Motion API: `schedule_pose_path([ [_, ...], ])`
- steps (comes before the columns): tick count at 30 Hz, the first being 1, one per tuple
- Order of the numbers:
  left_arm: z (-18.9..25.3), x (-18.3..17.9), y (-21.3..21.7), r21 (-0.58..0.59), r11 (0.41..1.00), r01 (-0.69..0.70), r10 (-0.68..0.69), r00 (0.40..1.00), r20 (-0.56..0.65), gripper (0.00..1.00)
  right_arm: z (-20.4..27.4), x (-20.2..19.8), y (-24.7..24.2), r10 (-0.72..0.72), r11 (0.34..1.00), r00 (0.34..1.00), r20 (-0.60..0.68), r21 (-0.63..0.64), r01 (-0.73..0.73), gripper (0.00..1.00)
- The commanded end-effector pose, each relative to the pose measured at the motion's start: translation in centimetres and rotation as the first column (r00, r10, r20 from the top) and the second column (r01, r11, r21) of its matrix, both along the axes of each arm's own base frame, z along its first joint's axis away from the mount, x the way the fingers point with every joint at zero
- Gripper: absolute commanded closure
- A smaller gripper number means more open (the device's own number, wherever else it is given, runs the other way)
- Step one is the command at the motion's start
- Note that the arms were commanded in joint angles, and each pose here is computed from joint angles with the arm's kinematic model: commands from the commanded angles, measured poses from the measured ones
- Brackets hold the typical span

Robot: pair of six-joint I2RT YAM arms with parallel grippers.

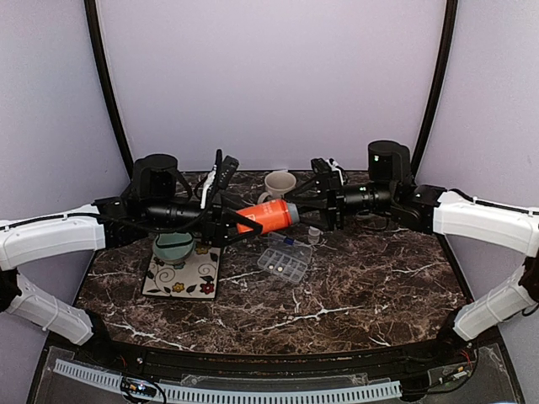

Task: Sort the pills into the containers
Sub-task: Screw the lid of the pill bottle onto the pill bottle.

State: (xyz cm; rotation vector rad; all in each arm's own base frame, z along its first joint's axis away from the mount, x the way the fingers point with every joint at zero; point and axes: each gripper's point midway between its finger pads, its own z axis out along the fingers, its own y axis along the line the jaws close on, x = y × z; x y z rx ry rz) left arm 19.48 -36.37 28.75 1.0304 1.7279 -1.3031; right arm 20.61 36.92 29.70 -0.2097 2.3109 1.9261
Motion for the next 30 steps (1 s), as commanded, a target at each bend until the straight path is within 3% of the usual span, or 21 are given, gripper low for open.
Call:
schedule_pose_path([
  [1, 9.2, -1.2, -0.4, -0.228, 0.974, 0.004, 0.068, 0.948, 0.310, 1.00, -3.8, -2.4, 1.8, 0.075, 0.992, 0.991, -0.111, -0.093, -0.085, 0.97],
  [8, 9.8, -1.5, 0.0, -0.244, 0.969, -0.037, 0.131, 0.915, 0.382, 1.00, -3.9, -2.3, 2.0, 0.074, 0.992, 0.987, -0.143, -0.088, -0.087, 0.97],
  [15, 9.9, -1.5, 0.5, -0.289, 0.955, -0.071, 0.181, 0.909, 0.376, 1.00, -3.4, -2.2, 2.1, 0.068, 0.993, 0.987, -0.149, -0.081, -0.081, 0.96],
  [25, 9.1, -1.2, 1.3, -0.305, 0.946, -0.109, 0.204, 0.932, 0.299, 1.00, -2.2, -2.1, 1.5, 0.051, 0.995, 0.996, -0.068, -0.083, -0.057, 0.58],
  [30, 9.1, -0.8, 2.5, -0.329, 0.933, -0.143, 0.235, 0.937, 0.260, 1.00, -1.6, -2.0, 1.1, 0.037, 0.996, 0.999, -0.033, -0.077, -0.039, 0.46],
])
